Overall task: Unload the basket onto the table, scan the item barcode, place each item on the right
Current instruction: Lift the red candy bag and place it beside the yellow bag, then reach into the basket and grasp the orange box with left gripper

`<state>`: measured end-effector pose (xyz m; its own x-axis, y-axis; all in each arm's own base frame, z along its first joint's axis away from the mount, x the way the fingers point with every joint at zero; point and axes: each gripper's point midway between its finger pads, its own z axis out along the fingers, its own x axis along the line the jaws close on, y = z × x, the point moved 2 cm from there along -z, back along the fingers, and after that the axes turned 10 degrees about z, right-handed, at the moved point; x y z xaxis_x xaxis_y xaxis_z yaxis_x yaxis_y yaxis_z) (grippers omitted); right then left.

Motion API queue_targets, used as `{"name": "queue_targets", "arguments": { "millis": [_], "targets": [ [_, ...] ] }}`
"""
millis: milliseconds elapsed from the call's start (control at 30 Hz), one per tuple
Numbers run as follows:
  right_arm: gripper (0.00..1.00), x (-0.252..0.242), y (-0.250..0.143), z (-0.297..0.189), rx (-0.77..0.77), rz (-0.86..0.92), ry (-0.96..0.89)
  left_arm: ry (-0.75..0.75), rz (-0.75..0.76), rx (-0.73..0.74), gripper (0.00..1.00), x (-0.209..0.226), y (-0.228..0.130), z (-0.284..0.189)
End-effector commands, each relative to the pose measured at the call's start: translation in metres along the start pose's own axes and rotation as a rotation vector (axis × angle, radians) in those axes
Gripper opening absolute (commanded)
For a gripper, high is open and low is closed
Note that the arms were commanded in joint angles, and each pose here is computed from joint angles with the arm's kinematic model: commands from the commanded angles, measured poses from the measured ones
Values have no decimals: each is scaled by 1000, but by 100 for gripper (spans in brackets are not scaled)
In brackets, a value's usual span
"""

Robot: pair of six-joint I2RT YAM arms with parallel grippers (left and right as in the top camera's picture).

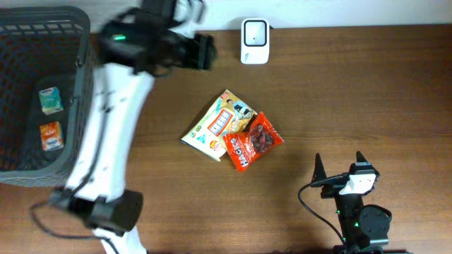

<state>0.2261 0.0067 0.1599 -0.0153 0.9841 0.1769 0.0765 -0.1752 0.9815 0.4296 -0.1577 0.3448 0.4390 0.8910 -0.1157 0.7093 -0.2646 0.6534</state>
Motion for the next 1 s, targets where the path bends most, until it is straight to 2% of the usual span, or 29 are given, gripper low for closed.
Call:
{"name": "queue_targets", "arguments": {
  "millis": [0, 100, 433, 500, 633, 967],
  "targets": [
    [98, 0, -3, 0, 8, 10, -4, 241, -32, -114, 75, 53, 10, -71],
    [98, 0, -3, 0, 7, 10, -4, 532, -133, -132, 89, 118, -9, -131],
    [98, 0, -3, 0, 7, 10, -4, 777, -395, -52, 97, 231, -72, -185],
    [98, 0, -3, 0, 8, 10, -4, 808, -460, 5, 99, 258, -95, -183],
    [98, 0, -3, 0, 8, 10, -4, 812, -519, 89, 99, 285, -119, -166],
    [98, 0, -3, 0, 7, 10, -4, 786, -571, 213, 99, 339, -148, -101]
  ]
}}
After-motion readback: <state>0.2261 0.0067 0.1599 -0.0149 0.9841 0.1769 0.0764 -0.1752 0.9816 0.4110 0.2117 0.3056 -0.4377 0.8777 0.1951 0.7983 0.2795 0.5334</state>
